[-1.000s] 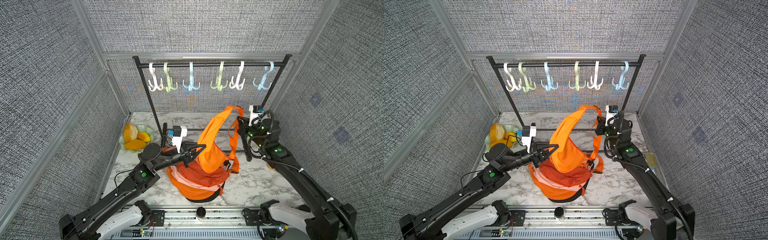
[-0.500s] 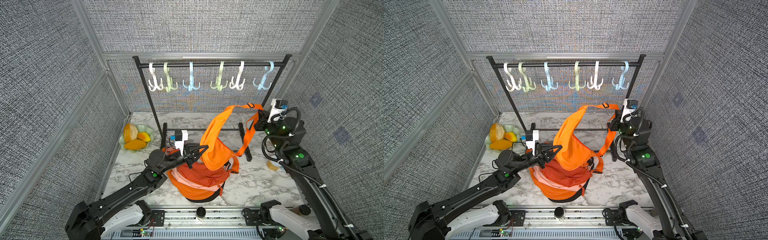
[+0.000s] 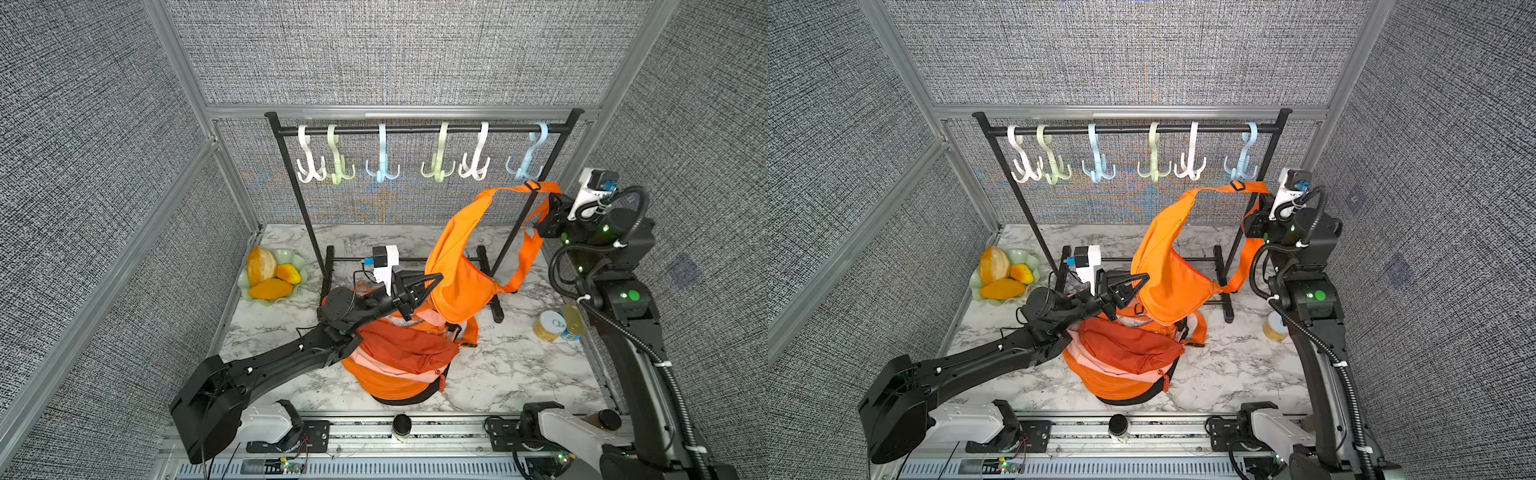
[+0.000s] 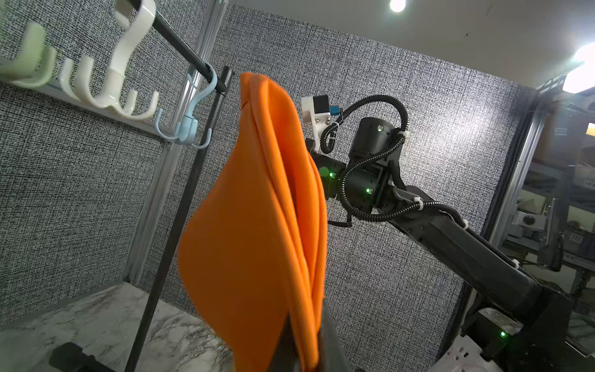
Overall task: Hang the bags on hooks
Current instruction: Hang the bag on the hook.
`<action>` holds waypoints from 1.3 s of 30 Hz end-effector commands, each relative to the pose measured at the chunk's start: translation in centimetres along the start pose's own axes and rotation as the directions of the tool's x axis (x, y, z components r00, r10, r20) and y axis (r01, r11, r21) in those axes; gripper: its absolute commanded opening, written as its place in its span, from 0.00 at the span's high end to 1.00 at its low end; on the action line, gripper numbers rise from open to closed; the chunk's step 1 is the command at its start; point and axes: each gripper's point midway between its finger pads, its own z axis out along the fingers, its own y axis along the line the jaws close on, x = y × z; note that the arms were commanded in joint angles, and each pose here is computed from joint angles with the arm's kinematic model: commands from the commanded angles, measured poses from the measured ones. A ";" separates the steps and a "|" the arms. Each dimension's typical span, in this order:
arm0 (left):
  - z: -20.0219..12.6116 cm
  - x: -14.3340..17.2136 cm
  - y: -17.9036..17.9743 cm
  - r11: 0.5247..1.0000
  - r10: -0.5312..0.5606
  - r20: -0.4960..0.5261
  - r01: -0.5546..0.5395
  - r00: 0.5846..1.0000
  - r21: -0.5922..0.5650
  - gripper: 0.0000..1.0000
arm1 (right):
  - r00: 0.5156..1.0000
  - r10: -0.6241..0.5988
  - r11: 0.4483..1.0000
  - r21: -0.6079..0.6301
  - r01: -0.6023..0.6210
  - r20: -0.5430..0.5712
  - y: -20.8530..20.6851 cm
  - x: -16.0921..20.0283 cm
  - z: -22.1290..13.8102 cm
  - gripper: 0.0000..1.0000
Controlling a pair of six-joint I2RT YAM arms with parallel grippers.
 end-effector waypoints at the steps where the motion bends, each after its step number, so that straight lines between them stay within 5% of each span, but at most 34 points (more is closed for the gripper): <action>1: 0.6 -1.2 -0.5 1.000 0.009 0.054 -0.011 0.999 0.028 1.00 | 0.999 0.028 0.997 -0.066 -0.029 -0.022 0.6 -0.3 0.8 1.00; 21: 4.6 1.4 3.6 0.995 -0.095 -0.014 0.095 0.995 -0.037 1.00 | 0.990 0.025 0.994 -0.099 -0.038 -0.137 -0.1 -0.3 5.3 1.00; 39: 6.2 2.8 7.5 0.960 -0.238 -0.074 0.223 0.969 -0.170 1.00 | 0.932 -0.006 1.000 -0.027 -0.004 -0.363 0.1 5.1 5.9 1.00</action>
